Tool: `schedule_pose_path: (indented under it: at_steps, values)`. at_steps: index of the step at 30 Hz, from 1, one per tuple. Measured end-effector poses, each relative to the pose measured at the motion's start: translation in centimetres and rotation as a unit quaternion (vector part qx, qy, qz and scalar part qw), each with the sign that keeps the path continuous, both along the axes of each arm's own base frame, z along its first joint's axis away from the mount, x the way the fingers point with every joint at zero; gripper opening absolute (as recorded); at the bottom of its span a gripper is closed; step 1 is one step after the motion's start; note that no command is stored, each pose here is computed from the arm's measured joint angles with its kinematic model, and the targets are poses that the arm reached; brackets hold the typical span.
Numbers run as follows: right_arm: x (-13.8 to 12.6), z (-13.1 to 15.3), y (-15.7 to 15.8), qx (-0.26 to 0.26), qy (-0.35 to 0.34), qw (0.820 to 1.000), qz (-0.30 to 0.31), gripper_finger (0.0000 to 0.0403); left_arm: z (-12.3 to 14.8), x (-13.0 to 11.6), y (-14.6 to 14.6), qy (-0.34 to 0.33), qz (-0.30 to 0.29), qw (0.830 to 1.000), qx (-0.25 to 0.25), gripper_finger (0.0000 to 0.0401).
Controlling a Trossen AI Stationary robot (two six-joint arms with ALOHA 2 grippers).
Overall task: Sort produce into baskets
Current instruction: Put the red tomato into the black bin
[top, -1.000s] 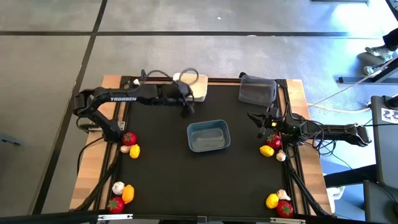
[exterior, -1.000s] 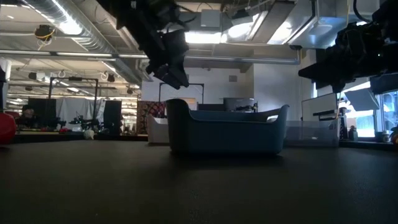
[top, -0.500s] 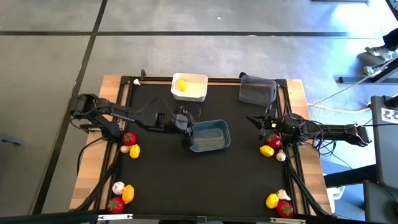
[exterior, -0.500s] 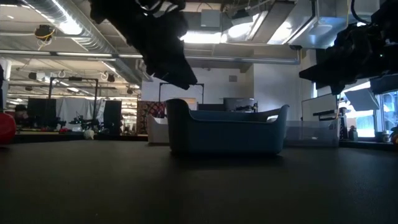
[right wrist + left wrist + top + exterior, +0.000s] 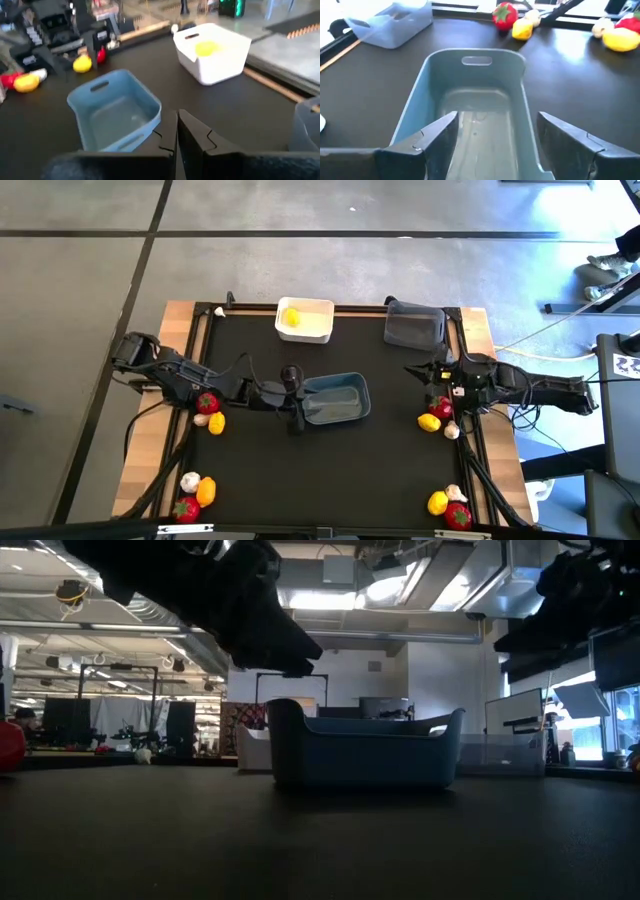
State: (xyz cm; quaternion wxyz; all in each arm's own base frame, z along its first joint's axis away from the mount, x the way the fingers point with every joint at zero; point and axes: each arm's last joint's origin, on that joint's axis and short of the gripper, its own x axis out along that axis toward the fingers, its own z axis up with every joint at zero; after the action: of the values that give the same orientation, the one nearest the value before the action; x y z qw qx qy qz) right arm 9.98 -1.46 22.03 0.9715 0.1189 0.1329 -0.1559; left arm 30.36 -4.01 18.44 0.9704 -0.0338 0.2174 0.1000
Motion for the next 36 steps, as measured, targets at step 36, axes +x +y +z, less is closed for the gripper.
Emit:
schedule_pose_path:
  at_steps: [36]
  values:
    - [2.9,6.7,1.1,0.296,0.446,0.842,0.076,0.0017,-0.3,0.0,1.7,0.002,0.056,0.997,-0.053,0.0263]
